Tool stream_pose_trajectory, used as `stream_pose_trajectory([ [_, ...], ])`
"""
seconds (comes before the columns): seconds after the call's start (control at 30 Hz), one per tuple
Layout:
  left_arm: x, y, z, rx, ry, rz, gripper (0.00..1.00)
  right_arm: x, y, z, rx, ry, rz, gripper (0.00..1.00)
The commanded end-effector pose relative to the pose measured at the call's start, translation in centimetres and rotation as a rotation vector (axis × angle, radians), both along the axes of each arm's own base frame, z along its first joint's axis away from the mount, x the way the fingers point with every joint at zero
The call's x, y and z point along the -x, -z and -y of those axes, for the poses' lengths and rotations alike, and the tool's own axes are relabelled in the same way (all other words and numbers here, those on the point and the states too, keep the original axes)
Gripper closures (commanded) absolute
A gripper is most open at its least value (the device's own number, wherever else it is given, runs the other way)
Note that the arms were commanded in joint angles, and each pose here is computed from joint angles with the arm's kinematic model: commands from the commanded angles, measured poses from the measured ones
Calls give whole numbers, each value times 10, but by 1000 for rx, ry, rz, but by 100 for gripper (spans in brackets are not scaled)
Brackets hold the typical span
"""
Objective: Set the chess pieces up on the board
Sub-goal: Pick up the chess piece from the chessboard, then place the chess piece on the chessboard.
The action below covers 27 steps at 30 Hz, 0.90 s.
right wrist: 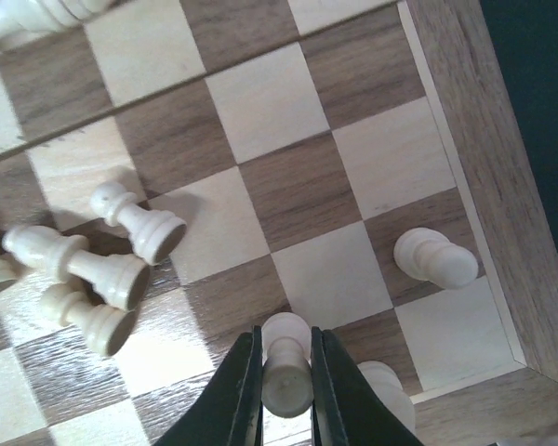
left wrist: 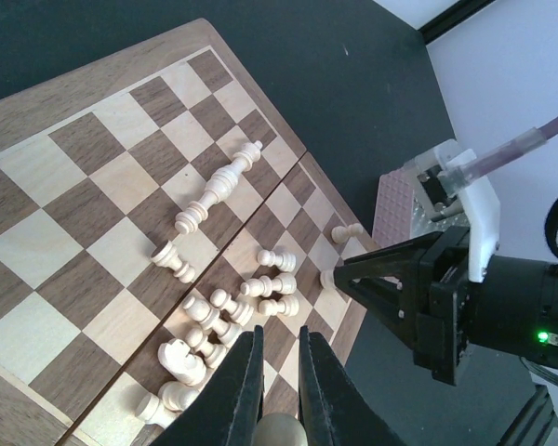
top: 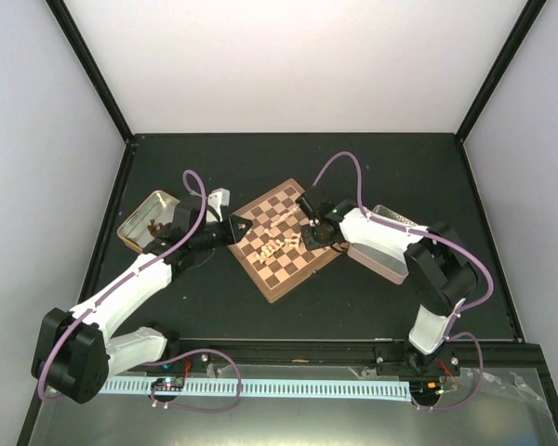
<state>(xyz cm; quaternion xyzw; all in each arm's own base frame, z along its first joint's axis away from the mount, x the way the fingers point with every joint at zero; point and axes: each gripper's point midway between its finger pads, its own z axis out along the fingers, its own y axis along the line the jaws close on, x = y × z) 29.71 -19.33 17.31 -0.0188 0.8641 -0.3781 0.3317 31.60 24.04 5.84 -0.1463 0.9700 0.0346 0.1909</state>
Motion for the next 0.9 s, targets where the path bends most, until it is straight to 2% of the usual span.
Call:
stream_pose_trajectory([
  [0.0,-2,-11,2,-2,7,28,98,-10,-43,-17,-121,-28,103,92],
  [0.1,-2,-11,2,-3,8,29,98,-14,-64,-12,-156,-2,159,92],
  [0.2,-1,-11,2,-1,7,28,98,-20,-73,10,-131,80,203,92],
  [0.4,0,-11,3,1,12,29,98,-21,-57,59,-57,235,164,91],
  [0.87,1,-10,6,1,16,23,98,-15,-8,54,-32,213,27,90],
])
